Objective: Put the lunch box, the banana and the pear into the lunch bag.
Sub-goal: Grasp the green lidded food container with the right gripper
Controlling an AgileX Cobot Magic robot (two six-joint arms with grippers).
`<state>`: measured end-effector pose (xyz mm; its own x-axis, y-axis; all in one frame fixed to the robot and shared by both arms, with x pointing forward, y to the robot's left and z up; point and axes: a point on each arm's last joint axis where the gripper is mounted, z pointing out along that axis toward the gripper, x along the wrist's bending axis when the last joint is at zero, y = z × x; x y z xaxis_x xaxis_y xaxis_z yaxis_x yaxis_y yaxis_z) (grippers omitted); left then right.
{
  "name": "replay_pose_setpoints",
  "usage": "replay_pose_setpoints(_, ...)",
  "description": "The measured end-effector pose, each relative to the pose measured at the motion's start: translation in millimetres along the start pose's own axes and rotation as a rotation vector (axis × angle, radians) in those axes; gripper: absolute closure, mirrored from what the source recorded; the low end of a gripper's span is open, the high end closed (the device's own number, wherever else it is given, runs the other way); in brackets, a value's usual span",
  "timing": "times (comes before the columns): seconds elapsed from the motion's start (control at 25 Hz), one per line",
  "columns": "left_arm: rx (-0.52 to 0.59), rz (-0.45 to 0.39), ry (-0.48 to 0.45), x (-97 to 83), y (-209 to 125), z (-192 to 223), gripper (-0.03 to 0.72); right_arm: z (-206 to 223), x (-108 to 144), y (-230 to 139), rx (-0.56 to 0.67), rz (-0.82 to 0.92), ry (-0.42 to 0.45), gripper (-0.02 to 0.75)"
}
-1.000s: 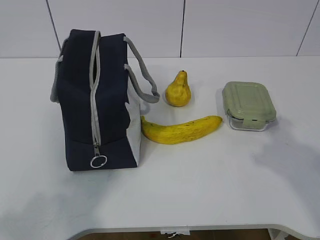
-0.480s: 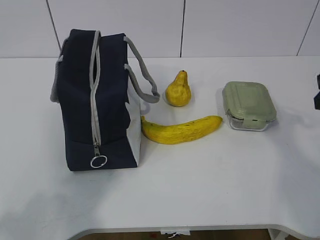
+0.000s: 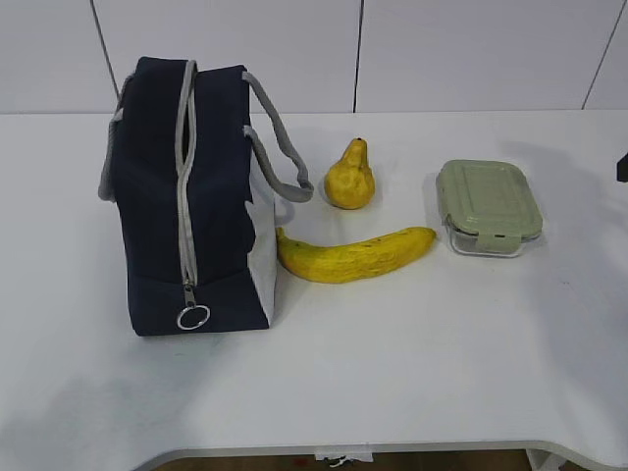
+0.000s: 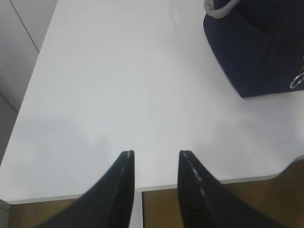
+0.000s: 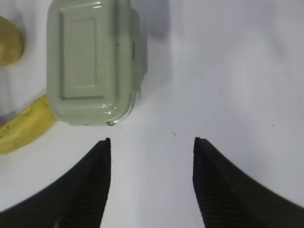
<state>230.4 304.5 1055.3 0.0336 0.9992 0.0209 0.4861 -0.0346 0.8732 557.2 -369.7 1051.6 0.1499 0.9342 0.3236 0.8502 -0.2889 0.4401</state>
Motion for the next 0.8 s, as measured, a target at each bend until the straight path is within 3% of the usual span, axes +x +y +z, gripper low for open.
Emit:
replay_pose_setpoints(0.36,0.0,0.0,0.0,0.0,0.0,0.0,0.449,18.8,-44.5,19.4,0.062,-0.013,0.382,0.304)
replay_pose_setpoints(0.8,-0.002,0.0,0.0,0.0,0.2,0.0,0.449,86.8,-84.2,39.7,0.083,0.08,0.482,0.304)
